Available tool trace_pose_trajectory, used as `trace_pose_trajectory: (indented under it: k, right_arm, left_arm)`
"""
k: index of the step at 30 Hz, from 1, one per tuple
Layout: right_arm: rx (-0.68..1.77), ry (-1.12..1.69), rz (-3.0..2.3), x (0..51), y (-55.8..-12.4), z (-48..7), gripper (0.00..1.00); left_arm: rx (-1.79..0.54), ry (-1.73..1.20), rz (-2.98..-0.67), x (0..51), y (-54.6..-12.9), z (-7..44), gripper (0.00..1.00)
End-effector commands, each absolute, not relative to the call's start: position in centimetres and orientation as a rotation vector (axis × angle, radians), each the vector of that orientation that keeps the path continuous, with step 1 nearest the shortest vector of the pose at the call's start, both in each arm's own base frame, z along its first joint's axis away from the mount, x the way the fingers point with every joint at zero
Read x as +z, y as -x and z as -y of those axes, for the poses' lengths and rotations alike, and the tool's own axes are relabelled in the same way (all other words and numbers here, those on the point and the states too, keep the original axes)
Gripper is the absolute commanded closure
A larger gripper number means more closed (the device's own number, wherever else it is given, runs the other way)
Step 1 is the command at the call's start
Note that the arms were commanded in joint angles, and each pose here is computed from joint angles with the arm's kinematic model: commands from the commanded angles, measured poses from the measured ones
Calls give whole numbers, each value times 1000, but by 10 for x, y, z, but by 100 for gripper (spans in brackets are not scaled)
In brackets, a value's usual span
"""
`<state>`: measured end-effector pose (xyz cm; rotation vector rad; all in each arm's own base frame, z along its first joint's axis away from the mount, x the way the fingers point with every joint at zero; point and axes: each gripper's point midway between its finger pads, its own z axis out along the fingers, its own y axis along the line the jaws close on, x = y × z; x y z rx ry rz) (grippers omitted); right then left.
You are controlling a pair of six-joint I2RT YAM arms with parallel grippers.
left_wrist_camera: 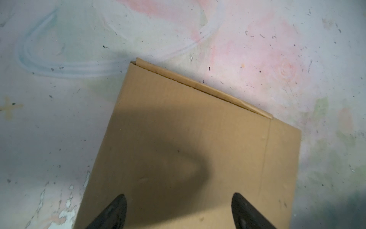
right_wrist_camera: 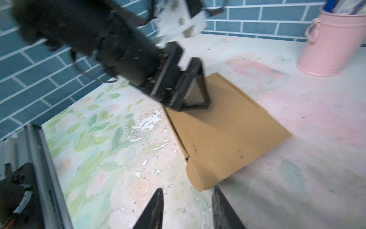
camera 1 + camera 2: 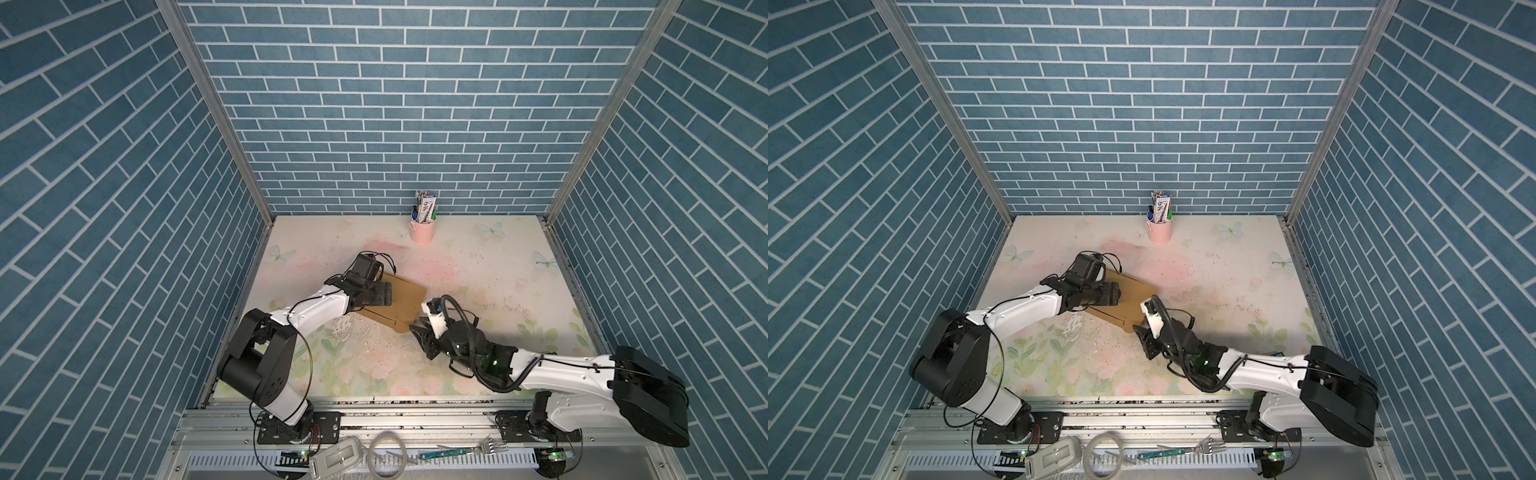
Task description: Fold the paper box
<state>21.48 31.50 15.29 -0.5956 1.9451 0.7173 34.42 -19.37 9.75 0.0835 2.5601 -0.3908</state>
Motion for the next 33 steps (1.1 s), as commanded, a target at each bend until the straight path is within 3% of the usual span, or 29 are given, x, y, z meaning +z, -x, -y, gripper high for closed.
trace_pose_trajectory:
  k: [1,7,18,28,33]
  right_arm:
    - [676,529,-2114,147,-236,-290,58]
    - [623,509,-2225,139,-289,-287,58]
    - [662,494,-2270,137,-357,-308,58]
    - [571,593,-2340,123,-389,-315,58]
    - [529,643,-2374,117,-400,-320,58]
  left_arm:
    - [-411,-45,-2527,132,-331,186,15]
    - [-371,55,-2526,137,-293,149,16]
    - [-289,113,-2724,70,-213,115,22]
    - [-249,67,-2792,42,-272,142,22]
    - [-250,116,-2795,41,-303,131,22]
